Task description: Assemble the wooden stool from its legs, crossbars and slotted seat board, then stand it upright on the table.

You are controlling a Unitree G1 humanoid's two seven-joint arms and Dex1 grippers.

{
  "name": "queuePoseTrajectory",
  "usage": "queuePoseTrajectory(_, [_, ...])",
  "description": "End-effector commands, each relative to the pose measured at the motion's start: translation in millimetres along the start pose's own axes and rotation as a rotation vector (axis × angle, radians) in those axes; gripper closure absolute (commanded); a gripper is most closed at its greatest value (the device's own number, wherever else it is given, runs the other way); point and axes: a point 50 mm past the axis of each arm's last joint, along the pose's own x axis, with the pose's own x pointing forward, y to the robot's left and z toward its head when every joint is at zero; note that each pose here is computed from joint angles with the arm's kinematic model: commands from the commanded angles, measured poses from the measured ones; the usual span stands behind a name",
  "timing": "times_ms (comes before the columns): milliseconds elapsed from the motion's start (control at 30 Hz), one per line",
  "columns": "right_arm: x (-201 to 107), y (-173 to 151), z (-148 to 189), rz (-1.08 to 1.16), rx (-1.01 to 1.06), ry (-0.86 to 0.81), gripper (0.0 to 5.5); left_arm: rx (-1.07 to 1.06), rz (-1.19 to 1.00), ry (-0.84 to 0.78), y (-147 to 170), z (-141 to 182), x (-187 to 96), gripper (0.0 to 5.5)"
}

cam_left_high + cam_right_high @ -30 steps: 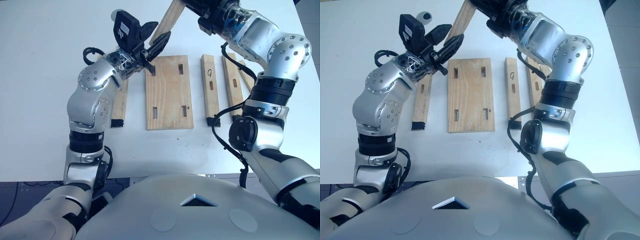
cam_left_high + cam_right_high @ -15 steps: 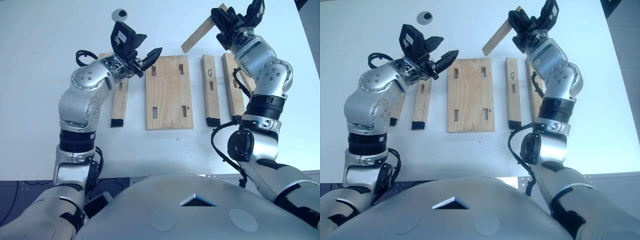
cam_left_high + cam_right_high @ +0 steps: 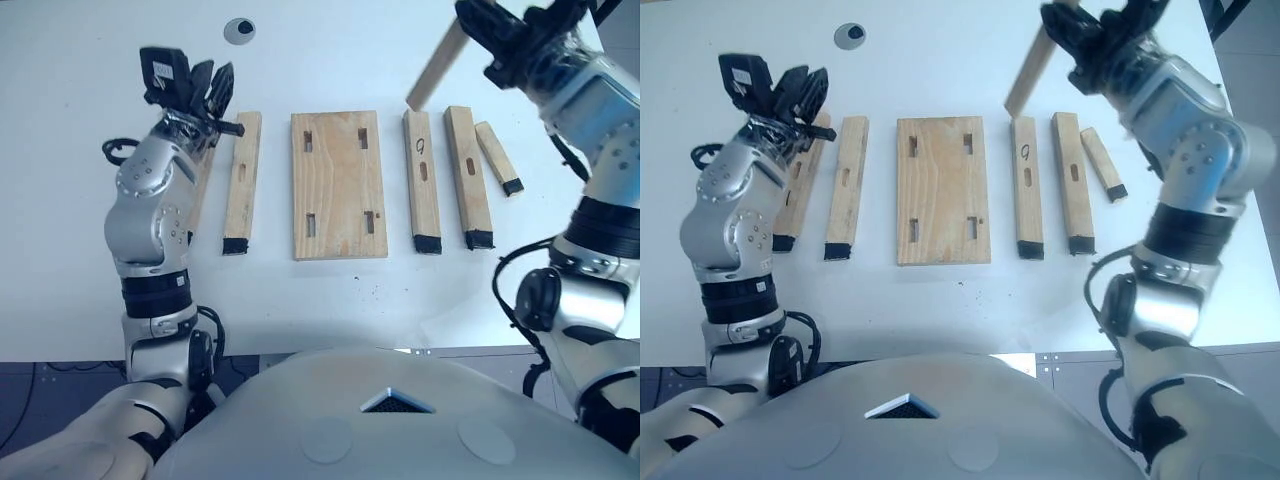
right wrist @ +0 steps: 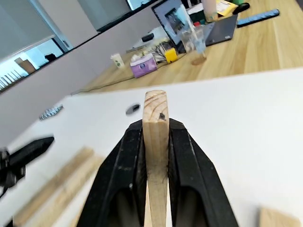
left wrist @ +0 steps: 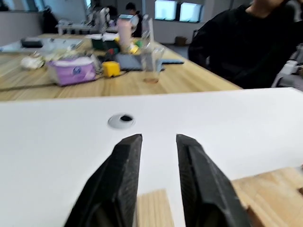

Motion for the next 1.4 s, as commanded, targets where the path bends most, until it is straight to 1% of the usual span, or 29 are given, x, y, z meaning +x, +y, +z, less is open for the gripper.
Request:
queuePoseTrajectory(33, [-31.6, -33.0, 9.3, -0.182, -0.01, 0.028, 5.1, -0.016, 0.064, -0.001, 0.8, -10.1, -10.7, 4.93])
queuePoseTrajectory(133, [-44.0, -47.3, -7.6, -0.289, 0.07, 0.041, 5.1, -0.016, 0.103, -0.004, 8.8, -11.9, -14.4, 5.44])
queuePoseTrajectory(200, [-51.3, -46.9, -27.4, -0.321, 0.148, 0.049, 5.1, -0.015, 0.118, -0.008, 11.7, -11.4, -14.5, 5.5])
queuePoseTrajectory(300, [-54.0, -42.0, -50.7, -0.346, 0.227, 0.057, 5.1, -0.008, 0.13, -0.003, 12.7, -13.3, -17.0, 5.5])
queuePoseTrajectory(433, [-57.8, -41.7, -60.1, -0.399, 0.26, 0.009, 5.1, 0.003, 0.125, 0.006, 14.0, -13.7, -17.8, 5.5])
queuePoseTrajectory(567, [-61.7, -41.1, -63.0, -0.44, 0.17, -0.032, 5.1, 0.013, 0.108, 0.008, 13.3, -12.2, -16.7, 5.5])
queuePoseTrajectory(700, [-64.9, -32.6, -87.6, -0.463, 0.155, -0.033, 5.1, 0.018, 0.088, 0.016, 11.4, -12.9, -15.0, 5.5])
queuePoseTrajectory(833, [-67.6, -25.1, -104.5, -0.494, 0.03, -0.018, 5.1, 0.027, 0.065, 0.022, 8.4, -12.3, -12.2, 5.5])
queuePoseTrajectory(933, [-75.6, -22.4, -126.6, -0.52, -0.019, 0.012, 5.1, 0.033, 0.054, 0.031, 7.9, -12.5, -12.1, 5.5])
queuePoseTrajectory(1033, [-81.8, -15.5, -148.5, -0.495, -0.103, 0.068, 5.1, 0.044, 0.049, 0.04, 10.3, -11.8, -12.5, 5.5])
queuePoseTrajectory(1167, [-91.8, -17.3, -174.9, -0.45, -0.19, 0.18, 5.1, 0.043, 0.039, 0.043, 7.2, -11.9, -8.9, 5.5])
queuePoseTrajectory(1367, [-88.6, -25.4, -176.2, -0.391, -0.233, 0.228, 5.1, 0.027, 0.061, 0.04, 8.0, -15.7, -7.4, 5.5])
queuePoseTrajectory(1400, [-87.7, -26.9, -175.0, -0.38, -0.245, 0.232, 4.74, 0.024, 0.065, 0.04, 8.1, -16.5, -7.2, 5.5])
